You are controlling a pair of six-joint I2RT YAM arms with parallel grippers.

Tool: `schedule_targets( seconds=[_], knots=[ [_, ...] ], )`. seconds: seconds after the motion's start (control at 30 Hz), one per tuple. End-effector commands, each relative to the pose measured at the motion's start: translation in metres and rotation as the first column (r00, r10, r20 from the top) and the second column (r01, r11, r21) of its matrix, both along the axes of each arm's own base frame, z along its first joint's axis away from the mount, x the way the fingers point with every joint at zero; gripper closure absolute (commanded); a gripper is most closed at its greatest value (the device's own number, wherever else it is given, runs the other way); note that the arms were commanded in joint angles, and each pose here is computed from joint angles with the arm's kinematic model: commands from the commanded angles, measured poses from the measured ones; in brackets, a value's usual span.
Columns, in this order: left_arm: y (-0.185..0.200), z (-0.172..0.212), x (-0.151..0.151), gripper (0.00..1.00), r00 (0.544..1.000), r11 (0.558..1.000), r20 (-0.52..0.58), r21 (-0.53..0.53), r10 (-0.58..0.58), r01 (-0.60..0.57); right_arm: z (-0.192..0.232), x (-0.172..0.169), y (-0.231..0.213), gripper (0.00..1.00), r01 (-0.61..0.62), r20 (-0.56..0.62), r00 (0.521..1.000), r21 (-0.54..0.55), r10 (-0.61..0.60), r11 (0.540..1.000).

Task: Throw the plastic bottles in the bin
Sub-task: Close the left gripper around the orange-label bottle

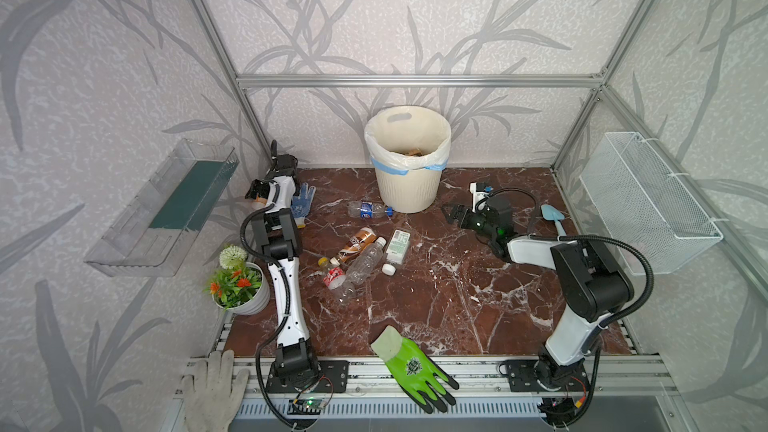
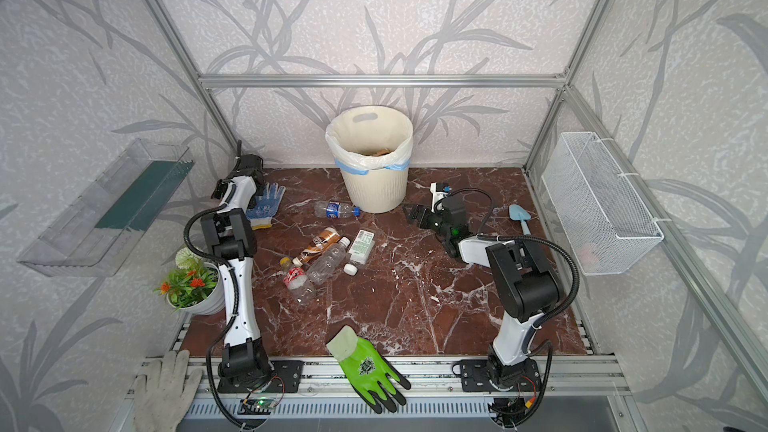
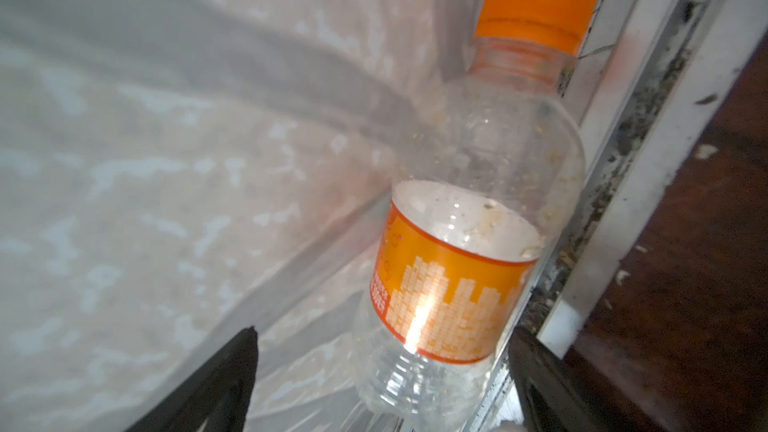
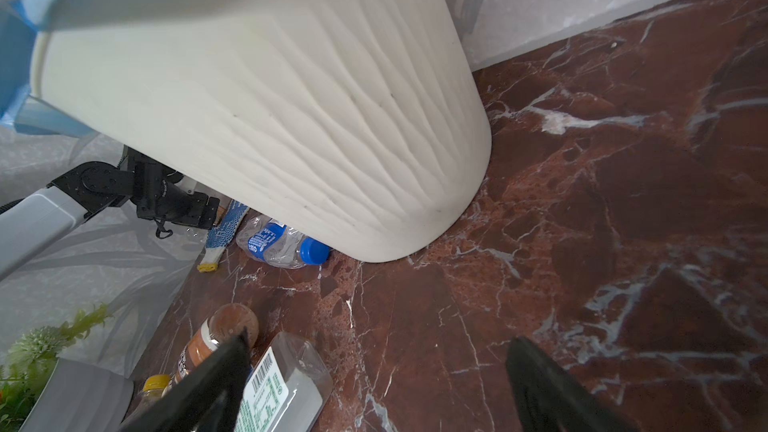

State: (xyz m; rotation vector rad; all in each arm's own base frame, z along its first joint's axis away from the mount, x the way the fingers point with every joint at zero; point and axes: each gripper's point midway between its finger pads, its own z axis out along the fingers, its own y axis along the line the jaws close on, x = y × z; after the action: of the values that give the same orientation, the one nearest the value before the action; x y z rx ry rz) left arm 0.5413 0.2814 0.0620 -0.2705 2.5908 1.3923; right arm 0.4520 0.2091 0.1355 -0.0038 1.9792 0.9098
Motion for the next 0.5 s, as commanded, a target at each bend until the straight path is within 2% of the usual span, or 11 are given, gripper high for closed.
schedule_targets(
  seconds=[0.0,0.13,0.33,0.47],
  knots=[
    [0.005,-0.023,-0.007,0.07,0.998,1.0,-0.066,0.01,0.005,-0.004,0.014,0.007,0.006,0.04,-0.013,0.05,0.999,-0.001,0.013,1.0],
    [0.009,-0.027,-0.005,0.07,0.996,0.999,-0.086,0.033,-0.004,0.007,0.011,0.01,0.007,0.04,-0.011,0.043,0.999,-0.014,0.012,1.0],
    [0.01,-0.031,-0.001,0.07,0.997,1.0,-0.075,0.005,-0.014,0.015,0.006,0.016,0.01,0.04,-0.011,0.04,0.999,-0.073,0.014,0.997],
    [0.016,-0.037,-0.008,0.08,0.992,0.999,-0.128,0.041,-0.011,0.016,0.003,0.02,0.012,0.04,-0.016,0.034,0.999,-0.081,0.019,0.997]
  ],
)
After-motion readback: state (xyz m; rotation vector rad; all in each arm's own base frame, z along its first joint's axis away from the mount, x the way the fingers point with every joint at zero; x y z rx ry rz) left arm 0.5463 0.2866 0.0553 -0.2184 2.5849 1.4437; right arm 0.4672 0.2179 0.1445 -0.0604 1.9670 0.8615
